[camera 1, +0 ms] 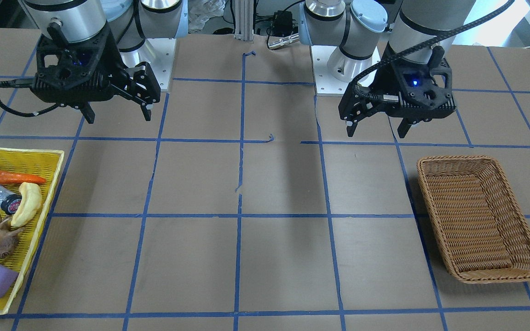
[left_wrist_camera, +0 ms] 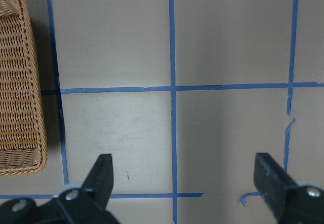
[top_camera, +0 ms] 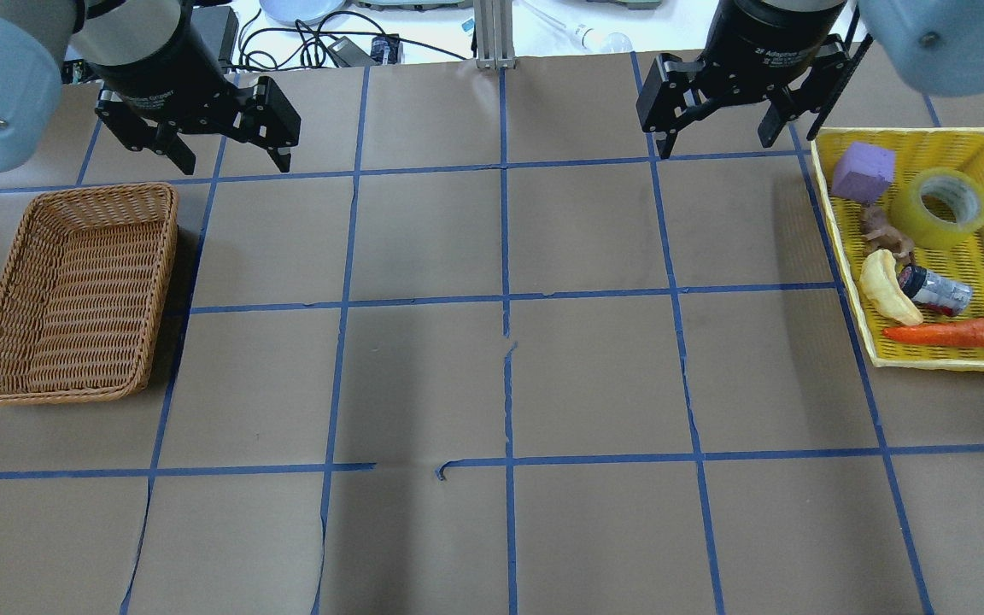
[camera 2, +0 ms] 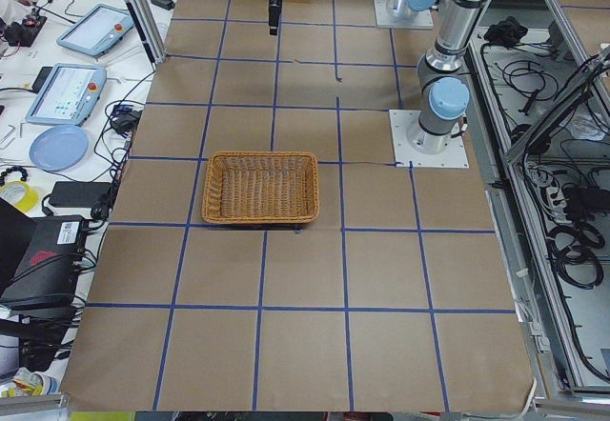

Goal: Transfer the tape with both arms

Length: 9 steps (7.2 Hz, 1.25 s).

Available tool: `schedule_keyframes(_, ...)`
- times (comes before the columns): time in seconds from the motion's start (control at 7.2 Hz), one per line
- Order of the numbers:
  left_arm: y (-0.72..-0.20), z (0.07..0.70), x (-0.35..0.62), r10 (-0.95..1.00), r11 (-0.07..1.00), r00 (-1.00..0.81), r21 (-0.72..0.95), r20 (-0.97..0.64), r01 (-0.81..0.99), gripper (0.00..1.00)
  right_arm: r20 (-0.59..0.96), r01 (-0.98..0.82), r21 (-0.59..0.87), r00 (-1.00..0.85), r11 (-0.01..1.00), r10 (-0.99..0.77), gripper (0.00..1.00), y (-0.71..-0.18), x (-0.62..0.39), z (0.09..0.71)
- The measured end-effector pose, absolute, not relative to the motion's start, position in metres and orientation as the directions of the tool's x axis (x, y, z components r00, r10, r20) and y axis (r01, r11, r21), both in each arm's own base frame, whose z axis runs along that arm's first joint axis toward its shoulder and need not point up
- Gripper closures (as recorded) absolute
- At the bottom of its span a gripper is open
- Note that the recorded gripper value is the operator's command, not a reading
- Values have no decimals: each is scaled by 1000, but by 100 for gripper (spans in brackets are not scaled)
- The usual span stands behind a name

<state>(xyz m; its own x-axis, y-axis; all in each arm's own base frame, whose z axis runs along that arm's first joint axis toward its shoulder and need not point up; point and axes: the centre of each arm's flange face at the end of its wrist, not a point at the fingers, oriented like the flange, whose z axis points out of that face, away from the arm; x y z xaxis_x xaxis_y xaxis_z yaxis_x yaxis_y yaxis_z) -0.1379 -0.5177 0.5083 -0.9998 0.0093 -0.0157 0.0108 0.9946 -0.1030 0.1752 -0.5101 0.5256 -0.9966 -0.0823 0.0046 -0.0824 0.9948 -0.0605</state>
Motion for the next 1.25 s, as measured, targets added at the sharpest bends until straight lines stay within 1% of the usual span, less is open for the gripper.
schedule_keyframes(0.69,-518,508,-138,10,994,-1000,-105,-16,11,0,8,-81,-63,-997,995,-81,0,-517,163,523)
schedule_keyframes(0.83,-518,508,-138,10,994,-1000,-104,-16,11,0,10,-95,-51,-995,994,-94,0,-528,138,517)
schedule_keyframes(0.97,-518,508,-138,10,995,-1000,-104,-16,11,0,10,-151,-19,-988,988,-151,0,-547,93,501)
schedule_keyframes(1.25,-518,508,-138,9,994,-1000,-104,-16,11,0,-17,-322,35,-947,946,-322,0,-591,-17,437)
